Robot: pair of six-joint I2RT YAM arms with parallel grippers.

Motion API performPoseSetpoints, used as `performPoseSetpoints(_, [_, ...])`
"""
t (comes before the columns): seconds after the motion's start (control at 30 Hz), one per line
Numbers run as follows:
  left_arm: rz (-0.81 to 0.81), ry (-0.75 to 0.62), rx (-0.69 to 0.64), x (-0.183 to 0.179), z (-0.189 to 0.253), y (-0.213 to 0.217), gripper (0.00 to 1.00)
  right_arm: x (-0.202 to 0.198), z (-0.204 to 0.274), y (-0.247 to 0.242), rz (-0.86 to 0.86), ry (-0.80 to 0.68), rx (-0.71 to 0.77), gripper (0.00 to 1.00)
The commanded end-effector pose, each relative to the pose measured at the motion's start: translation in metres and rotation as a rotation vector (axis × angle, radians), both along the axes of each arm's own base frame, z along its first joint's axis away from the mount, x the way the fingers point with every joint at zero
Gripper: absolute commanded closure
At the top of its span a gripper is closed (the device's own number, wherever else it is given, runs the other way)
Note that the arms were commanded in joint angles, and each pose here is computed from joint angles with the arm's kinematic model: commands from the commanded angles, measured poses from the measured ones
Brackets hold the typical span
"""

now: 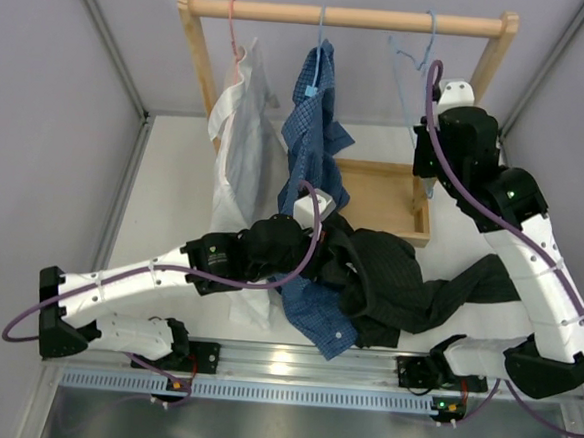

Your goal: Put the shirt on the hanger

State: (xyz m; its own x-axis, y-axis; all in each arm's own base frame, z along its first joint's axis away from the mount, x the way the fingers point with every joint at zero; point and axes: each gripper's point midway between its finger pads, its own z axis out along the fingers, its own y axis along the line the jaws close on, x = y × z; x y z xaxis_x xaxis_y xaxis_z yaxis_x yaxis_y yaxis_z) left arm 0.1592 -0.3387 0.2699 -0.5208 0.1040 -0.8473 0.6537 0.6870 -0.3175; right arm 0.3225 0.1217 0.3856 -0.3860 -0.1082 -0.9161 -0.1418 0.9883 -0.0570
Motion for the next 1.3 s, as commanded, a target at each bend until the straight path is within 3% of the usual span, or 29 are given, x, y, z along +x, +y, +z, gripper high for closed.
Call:
performPoseSetpoints(0.0, [0.019, -0.026, -0.076, 0.003, 0.034, 0.000, 1.00, -0.004, 0.059, -0.001, 0.041, -0.172, 0.075, 1.00])
performPoseSetpoints(0.23, [0.007, -0.020, -0.087, 0.002, 0.044, -0.007, 1.00, -0.016, 0.112, -0.003, 0.088, -0.288, 0.110, 1.00])
performPoseSetpoints(0.5, [0.074, -0.008, -0.072, 0.012, 0.043, -0.005, 1.00, -0.026, 0.123, -0.001, 0.128, -0.304, 0.150, 1.00])
performPoseSetpoints(0.63, [0.126, 0.015, -0.040, 0.027, 0.043, -0.015, 1.00, -0.075, 0.104, -0.016, 0.164, -0.214, 0.169, 1.00])
performPoseSetpoints(0.7, [0.147, 0.039, -0.067, 0.036, 0.052, -0.021, 1.00, -0.099, 0.065, -0.019, 0.187, -0.112, 0.189, 1.00])
performPoseSetpoints(0.73, [0.144, 0.072, -0.058, 0.045, 0.043, -0.027, 1.00, -0.127, 0.066, -0.026, 0.223, -0.135, 0.225, 1.00])
performPoseSetpoints(0.87, [0.135, 0.111, -0.075, 0.074, 0.047, -0.050, 1.00, -0.182, 0.027, -0.045, 0.245, -0.036, 0.250, 1.00])
performPoseSetpoints(0.9, [0.144, 0.097, -0.107, 0.086, 0.063, -0.053, 1.00, -0.194, 0.015, -0.050, 0.248, 0.008, 0.240, 1.00])
performPoseSetpoints(1.03, [0.188, 0.150, -0.069, 0.129, 0.037, -0.072, 1.00, -0.243, -0.003, -0.063, 0.290, 0.055, 0.285, 1.00])
performPoseSetpoints(1.27, [0.254, 0.172, -0.082, 0.178, 0.025, -0.081, 1.00, -0.281, -0.042, -0.055, 0.372, 0.156, 0.364, 1.00])
